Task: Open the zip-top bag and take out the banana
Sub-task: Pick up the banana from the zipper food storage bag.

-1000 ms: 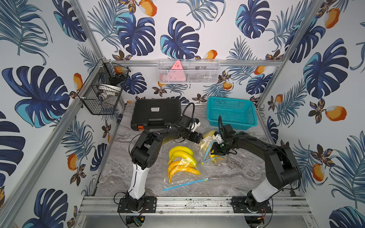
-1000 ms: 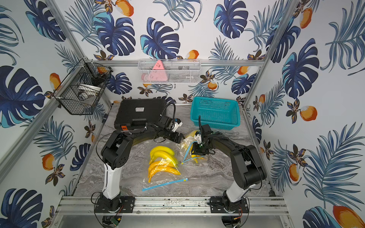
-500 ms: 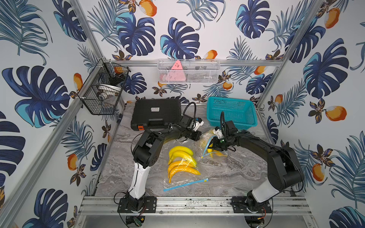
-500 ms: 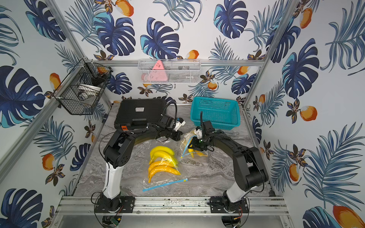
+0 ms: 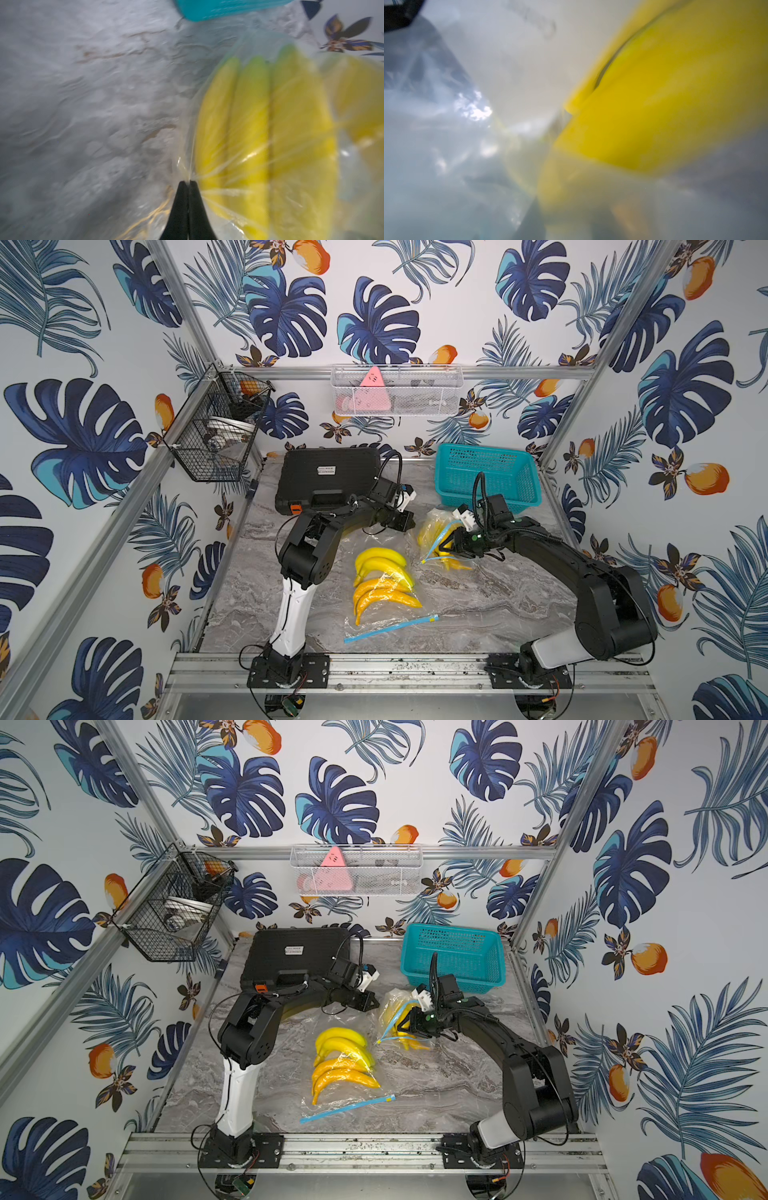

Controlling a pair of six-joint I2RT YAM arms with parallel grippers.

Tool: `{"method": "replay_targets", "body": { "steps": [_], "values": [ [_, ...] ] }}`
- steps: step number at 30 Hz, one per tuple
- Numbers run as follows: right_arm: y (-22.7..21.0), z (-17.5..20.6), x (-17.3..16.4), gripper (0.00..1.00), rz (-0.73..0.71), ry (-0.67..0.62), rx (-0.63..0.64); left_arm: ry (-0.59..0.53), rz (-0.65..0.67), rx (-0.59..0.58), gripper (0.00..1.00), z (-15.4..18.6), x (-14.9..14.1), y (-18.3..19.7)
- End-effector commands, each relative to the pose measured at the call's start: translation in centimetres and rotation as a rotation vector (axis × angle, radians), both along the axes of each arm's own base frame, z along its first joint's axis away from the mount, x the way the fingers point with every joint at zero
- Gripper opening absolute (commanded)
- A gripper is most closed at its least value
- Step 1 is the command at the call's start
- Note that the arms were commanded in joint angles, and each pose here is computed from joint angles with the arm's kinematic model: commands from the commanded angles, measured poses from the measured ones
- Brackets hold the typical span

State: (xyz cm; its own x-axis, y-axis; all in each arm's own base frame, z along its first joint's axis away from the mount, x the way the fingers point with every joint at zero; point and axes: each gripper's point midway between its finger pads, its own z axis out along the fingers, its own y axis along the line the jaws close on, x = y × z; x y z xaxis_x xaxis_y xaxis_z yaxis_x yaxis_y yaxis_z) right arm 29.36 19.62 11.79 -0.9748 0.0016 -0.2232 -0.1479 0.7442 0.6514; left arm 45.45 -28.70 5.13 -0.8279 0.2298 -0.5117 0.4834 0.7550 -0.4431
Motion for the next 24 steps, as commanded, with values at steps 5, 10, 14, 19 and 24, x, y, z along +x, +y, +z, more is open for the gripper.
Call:
{"method": "replay_targets", "body": {
  "steps": [5,10,14,19,24],
  "values": [
    [-0.8,1.4,-2.7,0.18,0.057,0.072,-0.033,-0.115,0.092,0.241,0.00,0.9,2.8,4.9],
    [-0.2,5.2,-2.2,0.18,0.038,0.052,0.162,-0.201,0.118,0.249,0.00,2.9,4.0,5.2],
    [-0.5,9.5,-0.9,0.20,-0.009,-0.023,0.327,-0.237,0.121,0.250,0.00,3.9,4.3,5.3],
    [-1.3,11.7,1.5,0.12,-0.152,-0.103,0.444,-0.252,0.111,0.228,0.00,3.9,3.8,4.9],
    [-3.1,11.4,4.3,0.07,-0.414,-0.228,0.511,-0.285,0.093,0.199,0.00,4.7,3.1,3.8]
  ]
}}
